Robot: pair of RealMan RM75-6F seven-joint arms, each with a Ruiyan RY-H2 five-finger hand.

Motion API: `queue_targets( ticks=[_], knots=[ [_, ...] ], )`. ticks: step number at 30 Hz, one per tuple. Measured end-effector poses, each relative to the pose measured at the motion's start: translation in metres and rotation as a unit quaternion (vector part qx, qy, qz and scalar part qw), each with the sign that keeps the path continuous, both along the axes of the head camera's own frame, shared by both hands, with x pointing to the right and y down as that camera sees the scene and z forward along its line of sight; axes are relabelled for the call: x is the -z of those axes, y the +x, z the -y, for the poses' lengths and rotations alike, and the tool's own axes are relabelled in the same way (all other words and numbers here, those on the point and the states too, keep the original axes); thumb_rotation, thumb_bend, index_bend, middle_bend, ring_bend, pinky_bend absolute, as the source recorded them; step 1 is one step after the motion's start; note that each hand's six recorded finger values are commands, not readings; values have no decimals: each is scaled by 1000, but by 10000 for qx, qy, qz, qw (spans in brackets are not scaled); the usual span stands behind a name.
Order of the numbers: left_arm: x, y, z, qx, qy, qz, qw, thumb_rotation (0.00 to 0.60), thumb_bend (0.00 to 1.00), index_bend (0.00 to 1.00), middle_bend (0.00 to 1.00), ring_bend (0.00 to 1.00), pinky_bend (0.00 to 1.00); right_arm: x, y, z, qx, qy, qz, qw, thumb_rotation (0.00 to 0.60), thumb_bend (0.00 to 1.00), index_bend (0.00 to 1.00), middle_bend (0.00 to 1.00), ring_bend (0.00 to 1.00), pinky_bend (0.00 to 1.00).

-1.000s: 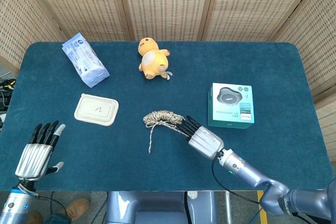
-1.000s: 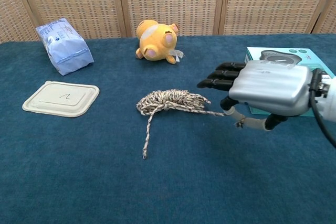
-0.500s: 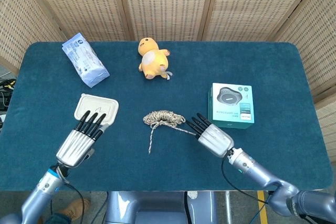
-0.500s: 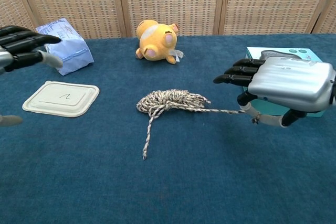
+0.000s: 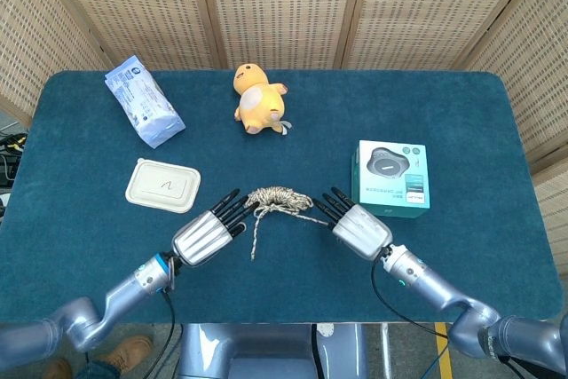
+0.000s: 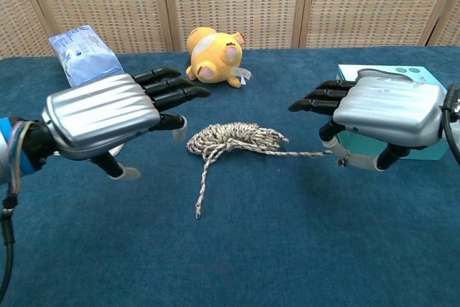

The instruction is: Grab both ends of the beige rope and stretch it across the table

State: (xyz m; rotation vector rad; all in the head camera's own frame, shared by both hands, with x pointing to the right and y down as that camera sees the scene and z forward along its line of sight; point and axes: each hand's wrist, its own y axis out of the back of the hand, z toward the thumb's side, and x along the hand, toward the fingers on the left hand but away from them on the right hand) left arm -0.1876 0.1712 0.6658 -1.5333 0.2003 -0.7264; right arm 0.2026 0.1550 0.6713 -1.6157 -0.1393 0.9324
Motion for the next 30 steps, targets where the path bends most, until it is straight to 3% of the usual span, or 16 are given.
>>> queue_targets(
  ticks=[15,30],
  knots=[
    [-30,56,-15,-624,-128,23,9980,600,189,486,0,0,0,-6,-3,5,-9,-81,26,10000,600,454,634,7,0,0],
    [-46,57,-25,-731,-167,251,9969,600,271,501,0,0,0,-8,-3,5,50,-52,38,10000,600,456,636,7,0,0]
  ],
)
